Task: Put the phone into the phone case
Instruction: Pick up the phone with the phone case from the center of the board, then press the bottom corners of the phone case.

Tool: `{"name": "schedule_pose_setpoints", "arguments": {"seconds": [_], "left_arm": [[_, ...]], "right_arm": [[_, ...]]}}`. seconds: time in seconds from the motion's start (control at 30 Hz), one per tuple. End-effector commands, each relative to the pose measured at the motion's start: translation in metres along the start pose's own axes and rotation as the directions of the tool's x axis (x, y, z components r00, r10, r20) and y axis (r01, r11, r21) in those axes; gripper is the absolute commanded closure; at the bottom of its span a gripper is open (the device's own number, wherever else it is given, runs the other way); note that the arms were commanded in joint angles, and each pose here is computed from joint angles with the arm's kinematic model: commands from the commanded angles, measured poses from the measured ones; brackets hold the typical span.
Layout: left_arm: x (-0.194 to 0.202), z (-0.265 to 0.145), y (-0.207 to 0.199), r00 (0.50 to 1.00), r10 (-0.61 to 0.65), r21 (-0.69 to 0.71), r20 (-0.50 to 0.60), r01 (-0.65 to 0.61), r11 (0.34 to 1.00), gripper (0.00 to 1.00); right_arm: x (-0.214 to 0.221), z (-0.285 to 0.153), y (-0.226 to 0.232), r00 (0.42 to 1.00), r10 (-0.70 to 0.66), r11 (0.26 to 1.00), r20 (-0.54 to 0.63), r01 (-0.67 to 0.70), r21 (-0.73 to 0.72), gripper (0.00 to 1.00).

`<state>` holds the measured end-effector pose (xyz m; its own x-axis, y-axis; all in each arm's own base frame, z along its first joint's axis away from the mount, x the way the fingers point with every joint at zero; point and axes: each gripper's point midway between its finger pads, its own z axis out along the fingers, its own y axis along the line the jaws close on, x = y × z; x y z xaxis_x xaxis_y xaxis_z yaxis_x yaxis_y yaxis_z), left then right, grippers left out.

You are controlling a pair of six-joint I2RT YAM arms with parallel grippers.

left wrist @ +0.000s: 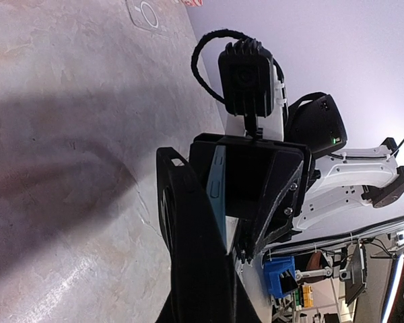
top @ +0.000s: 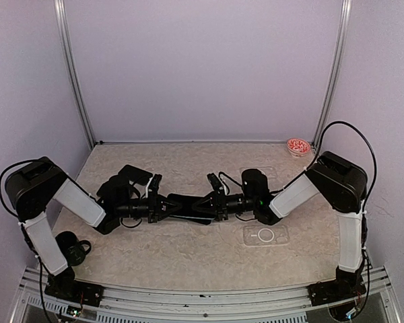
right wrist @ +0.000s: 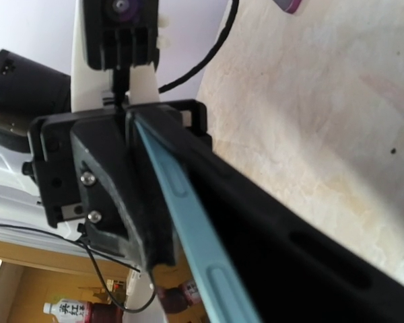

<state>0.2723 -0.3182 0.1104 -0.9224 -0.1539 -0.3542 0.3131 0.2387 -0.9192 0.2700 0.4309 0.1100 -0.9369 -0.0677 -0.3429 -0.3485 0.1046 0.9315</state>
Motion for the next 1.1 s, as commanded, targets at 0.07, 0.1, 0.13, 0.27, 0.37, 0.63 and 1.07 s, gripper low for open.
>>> {"name": "schedule_pose_setpoints", "arguments": {"seconds": [0.07,0.1,0.13,0.27,0.37,0.63,1.07], "left_arm": [[-0.006,-0.009,-0.009,0.999,0.053,-0.002,0.012,-0.053,0.999,1.0],[-0.007,-0.01,-0.009,0.998,0.056,-0.006,0.014,-0.056,0.998,1.0],[-0.009,-0.012,-0.01,0.998,0.062,-0.007,0.018,-0.062,0.998,1.0],[-0.013,-0.014,-0.013,0.996,0.081,-0.02,0.027,-0.081,0.997,1.0],[-0.016,-0.016,-0.015,0.995,0.097,-0.029,0.029,-0.097,0.995,1.0],[-0.019,-0.02,-0.027,0.988,0.153,-0.03,0.034,-0.152,0.988,1.0],[-0.019,-0.034,-0.09,0.941,0.329,0.083,0.081,-0.336,0.938,1.0]], "right_arm": [[-0.008,-0.015,0.014,0.997,-0.072,0.996,0.008,0.071,0.058,0.53],[-0.008,-0.017,0.015,0.997,-0.08,0.994,0.005,0.08,0.07,0.52],[-0.008,-0.02,0.017,0.996,-0.09,0.993,0.002,0.089,0.082,0.52],[-0.007,-0.029,0.02,0.992,-0.124,0.983,-0.012,0.125,0.137,0.5],[-0.008,-0.038,0.022,0.988,-0.155,0.971,-0.019,0.155,0.182,0.5],[-0.012,-0.065,0.04,0.964,-0.263,0.936,-0.028,0.262,0.236,0.46],[0.001,-0.074,0.068,0.923,-0.377,0.916,-0.079,0.384,0.113,0.32]]}}
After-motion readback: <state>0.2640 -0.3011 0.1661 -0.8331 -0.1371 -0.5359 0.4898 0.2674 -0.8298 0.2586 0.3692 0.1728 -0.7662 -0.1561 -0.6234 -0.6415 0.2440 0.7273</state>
